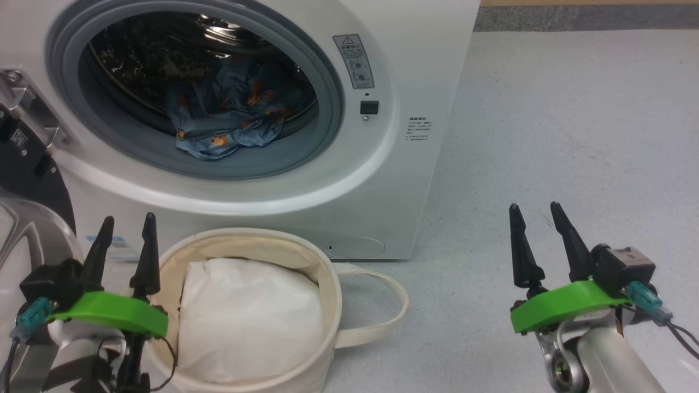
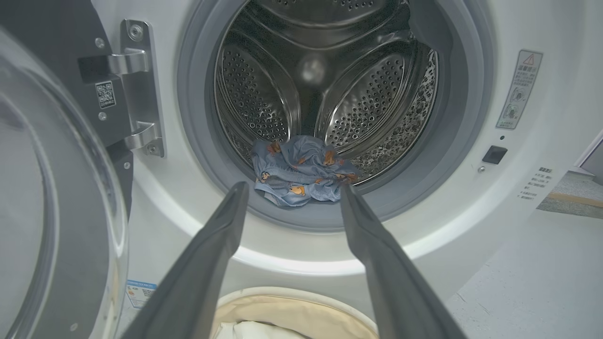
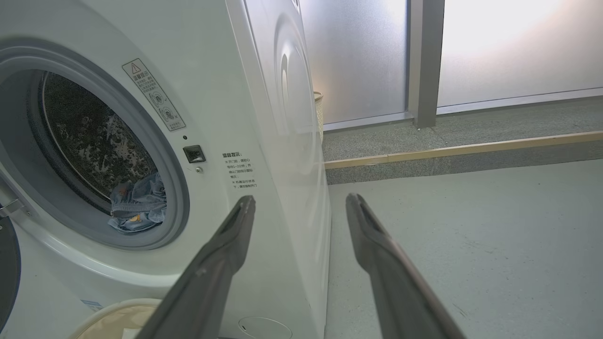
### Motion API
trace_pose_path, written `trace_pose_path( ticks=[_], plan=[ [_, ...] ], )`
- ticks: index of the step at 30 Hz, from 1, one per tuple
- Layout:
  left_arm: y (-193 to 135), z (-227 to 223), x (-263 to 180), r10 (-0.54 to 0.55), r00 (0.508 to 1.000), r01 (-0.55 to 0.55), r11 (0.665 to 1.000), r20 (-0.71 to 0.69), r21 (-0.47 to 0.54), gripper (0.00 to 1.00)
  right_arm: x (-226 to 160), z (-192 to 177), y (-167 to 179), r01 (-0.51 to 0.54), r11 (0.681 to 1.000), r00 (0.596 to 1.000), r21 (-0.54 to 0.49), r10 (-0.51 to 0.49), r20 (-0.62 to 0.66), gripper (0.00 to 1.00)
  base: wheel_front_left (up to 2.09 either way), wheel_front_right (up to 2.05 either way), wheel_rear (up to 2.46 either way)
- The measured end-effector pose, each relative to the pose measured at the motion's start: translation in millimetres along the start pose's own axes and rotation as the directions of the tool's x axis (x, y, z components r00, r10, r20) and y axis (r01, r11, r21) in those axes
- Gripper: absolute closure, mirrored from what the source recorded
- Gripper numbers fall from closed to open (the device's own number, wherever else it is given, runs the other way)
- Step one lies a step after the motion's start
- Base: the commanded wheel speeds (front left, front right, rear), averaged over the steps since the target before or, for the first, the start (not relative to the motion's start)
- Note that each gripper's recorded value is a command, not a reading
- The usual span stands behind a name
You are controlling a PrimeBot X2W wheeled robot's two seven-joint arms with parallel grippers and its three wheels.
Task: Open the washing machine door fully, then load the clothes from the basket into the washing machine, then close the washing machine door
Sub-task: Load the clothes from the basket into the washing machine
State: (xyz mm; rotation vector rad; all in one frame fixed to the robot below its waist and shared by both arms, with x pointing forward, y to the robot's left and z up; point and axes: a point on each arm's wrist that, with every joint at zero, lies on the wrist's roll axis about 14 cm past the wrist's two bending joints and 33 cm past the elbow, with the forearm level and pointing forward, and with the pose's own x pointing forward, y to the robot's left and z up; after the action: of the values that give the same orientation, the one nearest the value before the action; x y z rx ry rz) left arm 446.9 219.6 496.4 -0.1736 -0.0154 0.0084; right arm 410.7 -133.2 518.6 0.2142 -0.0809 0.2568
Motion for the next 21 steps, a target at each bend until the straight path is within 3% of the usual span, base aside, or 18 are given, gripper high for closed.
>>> trace_pose_path(
  ticks=[12,21],
  plan=[
    [-16.8,-45.1,15.2,-0.052,0.99,0.054,0.998,-0.129,0.013,0.0,0.3,-23.1,-4.6,0.023,0.999,0.998,0.025,-0.021,-0.058,0.0,0.0,0.0,0.0],
    [-49.6,-63.9,88.7,-0.131,0.974,0.13,0.991,-0.186,-0.016,0.0,11.1,-39.5,-23.7,0.074,0.997,0.994,0.018,-0.072,-0.086,0.0,0.0,0.0,0.0]
  ],
)
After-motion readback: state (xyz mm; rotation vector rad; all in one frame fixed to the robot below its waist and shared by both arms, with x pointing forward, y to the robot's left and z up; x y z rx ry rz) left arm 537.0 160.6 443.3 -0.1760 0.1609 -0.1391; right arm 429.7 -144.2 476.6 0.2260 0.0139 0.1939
